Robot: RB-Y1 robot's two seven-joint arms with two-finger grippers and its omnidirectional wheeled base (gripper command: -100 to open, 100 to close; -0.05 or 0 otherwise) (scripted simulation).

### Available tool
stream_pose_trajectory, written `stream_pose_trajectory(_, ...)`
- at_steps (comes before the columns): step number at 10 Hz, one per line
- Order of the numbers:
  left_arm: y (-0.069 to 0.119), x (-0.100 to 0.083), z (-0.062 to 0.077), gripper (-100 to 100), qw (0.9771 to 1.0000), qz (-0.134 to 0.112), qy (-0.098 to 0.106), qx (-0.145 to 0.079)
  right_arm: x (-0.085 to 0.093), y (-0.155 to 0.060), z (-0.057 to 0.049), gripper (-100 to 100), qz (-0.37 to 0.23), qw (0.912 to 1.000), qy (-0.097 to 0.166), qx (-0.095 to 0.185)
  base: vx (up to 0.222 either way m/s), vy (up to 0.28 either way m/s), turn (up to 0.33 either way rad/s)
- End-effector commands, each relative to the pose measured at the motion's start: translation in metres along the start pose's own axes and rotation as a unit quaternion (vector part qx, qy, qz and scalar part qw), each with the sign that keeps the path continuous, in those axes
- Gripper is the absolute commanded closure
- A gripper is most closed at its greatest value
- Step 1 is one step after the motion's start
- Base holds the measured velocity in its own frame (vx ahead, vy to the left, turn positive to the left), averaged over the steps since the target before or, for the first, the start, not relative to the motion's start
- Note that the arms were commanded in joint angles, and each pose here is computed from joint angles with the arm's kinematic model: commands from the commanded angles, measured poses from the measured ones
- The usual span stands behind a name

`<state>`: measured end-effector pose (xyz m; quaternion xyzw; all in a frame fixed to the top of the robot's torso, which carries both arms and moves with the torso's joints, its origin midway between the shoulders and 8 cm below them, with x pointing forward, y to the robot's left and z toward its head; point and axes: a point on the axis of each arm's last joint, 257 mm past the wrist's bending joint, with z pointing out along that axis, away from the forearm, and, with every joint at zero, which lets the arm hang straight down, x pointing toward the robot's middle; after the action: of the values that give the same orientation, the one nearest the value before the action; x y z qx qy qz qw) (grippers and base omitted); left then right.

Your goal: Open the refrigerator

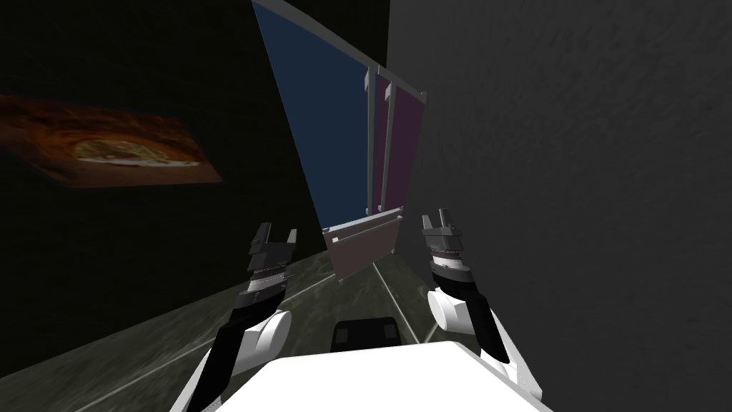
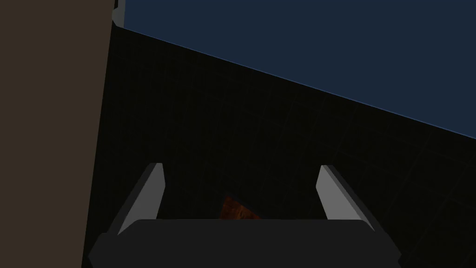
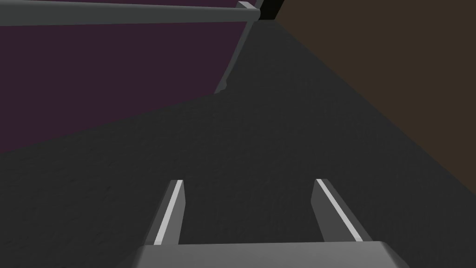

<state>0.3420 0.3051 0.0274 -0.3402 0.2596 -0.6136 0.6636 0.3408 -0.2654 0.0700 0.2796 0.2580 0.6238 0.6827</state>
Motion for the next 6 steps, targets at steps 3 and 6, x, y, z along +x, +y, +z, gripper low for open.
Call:
stream_pose_trajectory(3,-0.0001,0.0000,0.0000,0,1.0000,0.000,0.000,0.000,0.0000,0.0001,0.0000,0,0.000,1.0000,0.000,0.000,0.000,0.000,0.000)
stream_pose_trajectory(6,-0.0001,0.0000,0.0000,0,1.0000,0.000,0.000,0.000,0.0000,0.0001,0.0000,0,0.000,1.0000,0.000,0.000,0.000,0.000,0.000)
